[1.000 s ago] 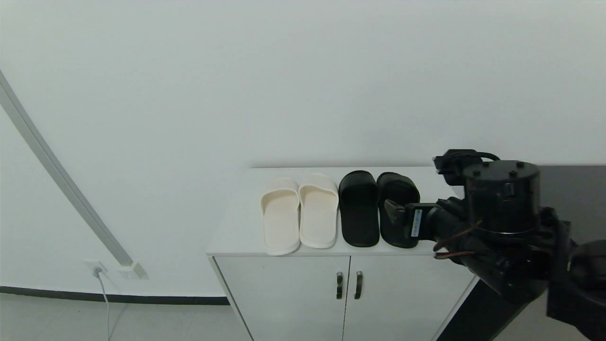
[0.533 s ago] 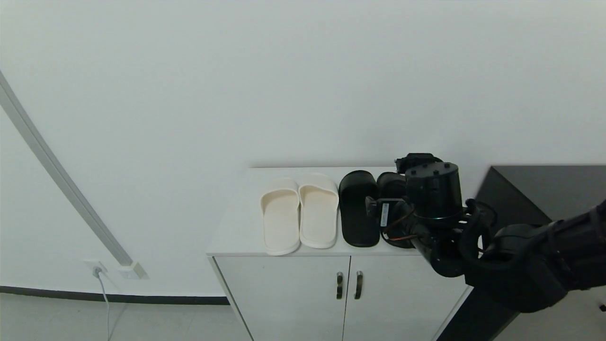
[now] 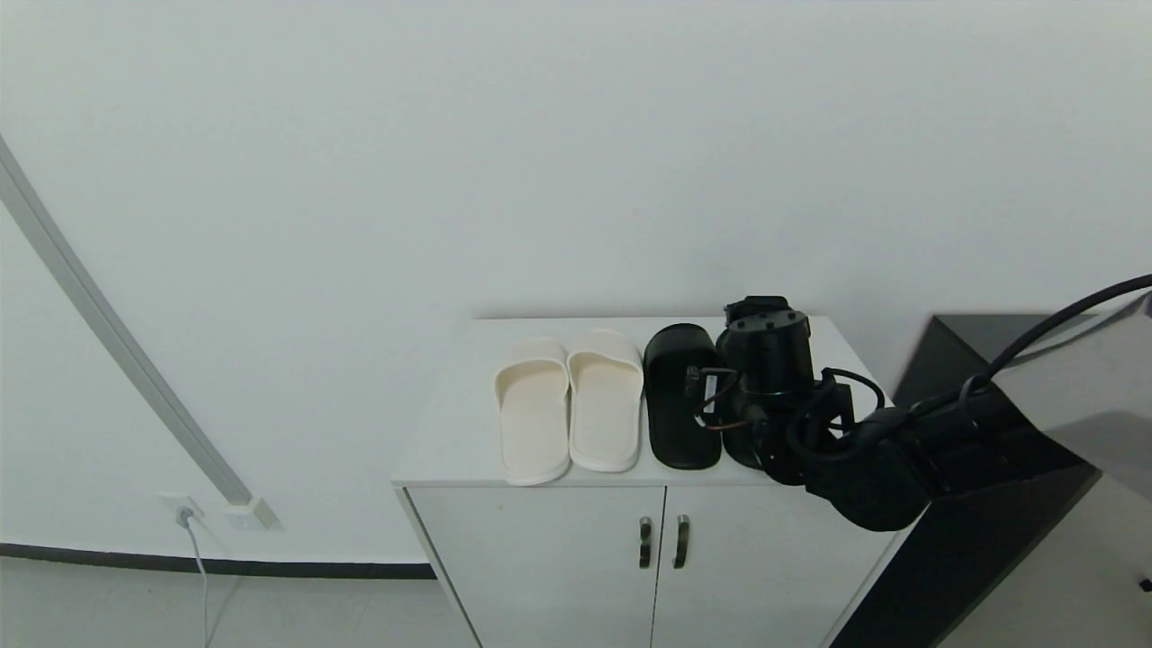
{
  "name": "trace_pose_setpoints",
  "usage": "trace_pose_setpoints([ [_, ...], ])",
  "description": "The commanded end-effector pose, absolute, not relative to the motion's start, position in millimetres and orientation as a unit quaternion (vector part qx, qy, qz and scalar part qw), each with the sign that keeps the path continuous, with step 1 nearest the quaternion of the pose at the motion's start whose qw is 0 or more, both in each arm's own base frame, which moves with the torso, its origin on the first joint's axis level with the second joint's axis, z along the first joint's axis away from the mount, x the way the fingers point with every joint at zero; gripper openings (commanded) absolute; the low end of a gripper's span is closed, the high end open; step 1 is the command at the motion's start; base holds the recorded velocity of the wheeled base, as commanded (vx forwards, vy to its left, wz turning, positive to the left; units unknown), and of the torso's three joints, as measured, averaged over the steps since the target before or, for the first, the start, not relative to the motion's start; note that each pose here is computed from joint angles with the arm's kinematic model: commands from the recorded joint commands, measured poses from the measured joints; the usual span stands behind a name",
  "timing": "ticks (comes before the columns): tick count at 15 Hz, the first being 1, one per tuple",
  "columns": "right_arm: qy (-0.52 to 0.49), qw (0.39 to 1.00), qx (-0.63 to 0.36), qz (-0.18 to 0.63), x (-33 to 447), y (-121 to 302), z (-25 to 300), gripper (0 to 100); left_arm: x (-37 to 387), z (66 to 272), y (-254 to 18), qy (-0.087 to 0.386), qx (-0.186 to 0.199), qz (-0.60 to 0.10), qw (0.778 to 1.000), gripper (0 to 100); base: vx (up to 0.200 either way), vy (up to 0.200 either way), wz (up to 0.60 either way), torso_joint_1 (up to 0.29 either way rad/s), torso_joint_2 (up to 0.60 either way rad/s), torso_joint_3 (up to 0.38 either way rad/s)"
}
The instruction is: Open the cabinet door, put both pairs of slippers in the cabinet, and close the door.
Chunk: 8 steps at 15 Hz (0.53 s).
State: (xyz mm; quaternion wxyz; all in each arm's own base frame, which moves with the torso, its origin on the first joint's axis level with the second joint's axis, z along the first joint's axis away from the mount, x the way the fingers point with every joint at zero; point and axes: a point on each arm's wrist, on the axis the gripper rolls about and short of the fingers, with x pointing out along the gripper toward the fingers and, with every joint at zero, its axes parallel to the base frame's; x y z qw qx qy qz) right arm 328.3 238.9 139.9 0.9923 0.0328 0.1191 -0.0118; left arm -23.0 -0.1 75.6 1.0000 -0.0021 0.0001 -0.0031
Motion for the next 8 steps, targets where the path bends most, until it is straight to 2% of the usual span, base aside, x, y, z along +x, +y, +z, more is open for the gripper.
trace_pose_setpoints([
  [1, 0.121, 0.992, 0.03, -0.022, 343, 240, 131, 100, -23, 76, 0, 0.001, -0.002, -0.003, 1.0, 0, 0.0, 0.0, 0.0, 0.0, 0.0, 0.0],
  [8, 0.108, 0.993, 0.028, -0.029, 370, 246, 124, 100, -23, 76, 0, 0.001, -0.002, -0.003, 1.0, 0, 0.0, 0.0, 0.0, 0.0, 0.0, 0.0],
])
